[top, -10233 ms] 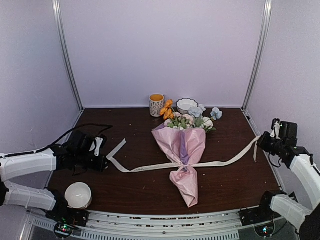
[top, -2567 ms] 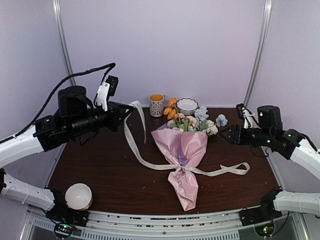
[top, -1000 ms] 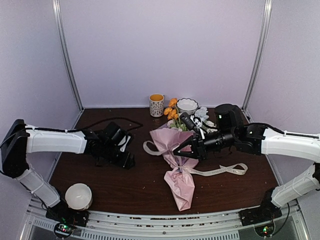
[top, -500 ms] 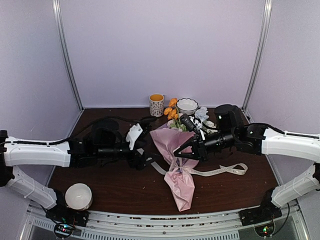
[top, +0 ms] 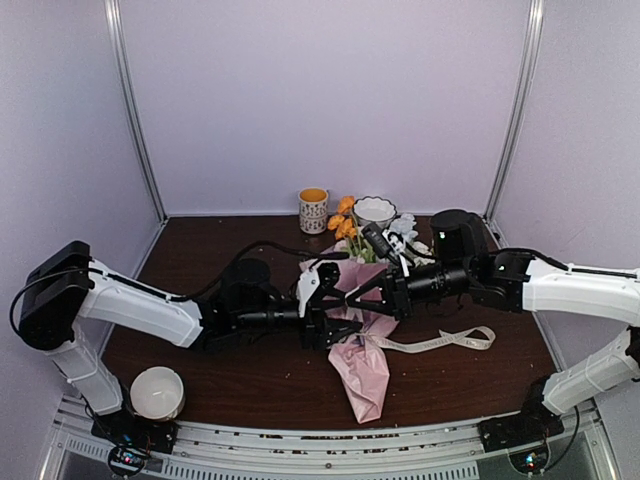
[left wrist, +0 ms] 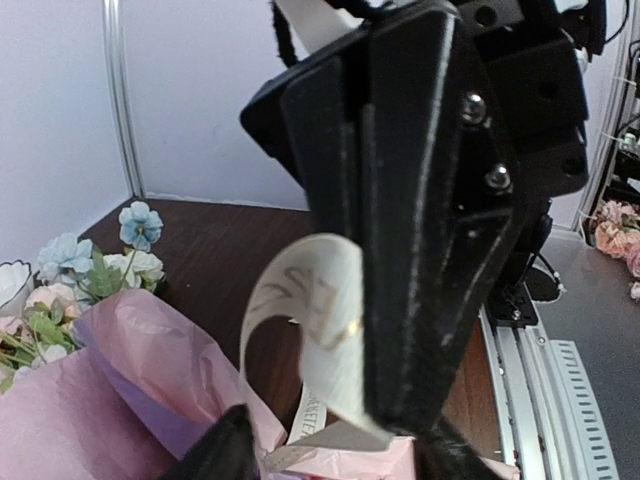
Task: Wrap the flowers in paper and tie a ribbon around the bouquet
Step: Pass from the right arm to the left, then pick up the right side of the half-tied ribbon from the center of the board.
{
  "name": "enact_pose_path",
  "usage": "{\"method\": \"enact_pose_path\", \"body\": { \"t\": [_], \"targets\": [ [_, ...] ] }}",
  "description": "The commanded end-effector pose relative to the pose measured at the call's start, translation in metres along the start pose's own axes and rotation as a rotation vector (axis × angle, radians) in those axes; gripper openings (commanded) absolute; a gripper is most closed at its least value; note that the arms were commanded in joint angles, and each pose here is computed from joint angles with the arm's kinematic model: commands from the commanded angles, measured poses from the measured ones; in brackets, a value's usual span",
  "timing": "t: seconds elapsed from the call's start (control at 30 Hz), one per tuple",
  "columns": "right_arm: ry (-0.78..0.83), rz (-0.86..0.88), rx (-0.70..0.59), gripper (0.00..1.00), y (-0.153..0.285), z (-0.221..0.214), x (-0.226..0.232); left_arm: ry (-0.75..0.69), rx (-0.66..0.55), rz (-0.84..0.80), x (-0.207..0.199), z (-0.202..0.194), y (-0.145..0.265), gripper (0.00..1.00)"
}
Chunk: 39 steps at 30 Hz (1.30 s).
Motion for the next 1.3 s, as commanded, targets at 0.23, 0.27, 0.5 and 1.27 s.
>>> {"method": "enact_pose_path", "body": {
  "t": [0.23, 0.27, 0.5, 1.27],
  "targets": [
    [0.015, -0.033, -0.042, 0.0, 0.01, 0.007, 0.001, -0.009, -0.121, -0.097, -0.004, 0.015, -0.013, 0.0],
    [0.013, -0.043, -0.039, 0.01, 0.012, 0.007, 0.001, -0.006, -0.118, -0.087, -0.003, 0.014, -0.013, 0.0],
    [-0.21, -0.698, 0.025, 0.49, 0.074, -0.008, -0.054, -0.006, -0.031, 0.065, 0.01, 0.0, -0.013, 0.0],
    [-1.184, -1.317, 0.068, 0.54, 0.205, -0.216, -0.164, -0.158, 0.058, 0.072, -0.019, 0.0, -0.019, 0.0]
  ]
}}
Point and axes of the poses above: each gripper's point midway between its finger pads, its own y axis back along the fingers, its own x axis along the line the jaws close on, z = x × y, the point moved 8 cm from there along y, back along the fingers, and after that the axes turned 7 degrees about y, right-handed, at the moved point
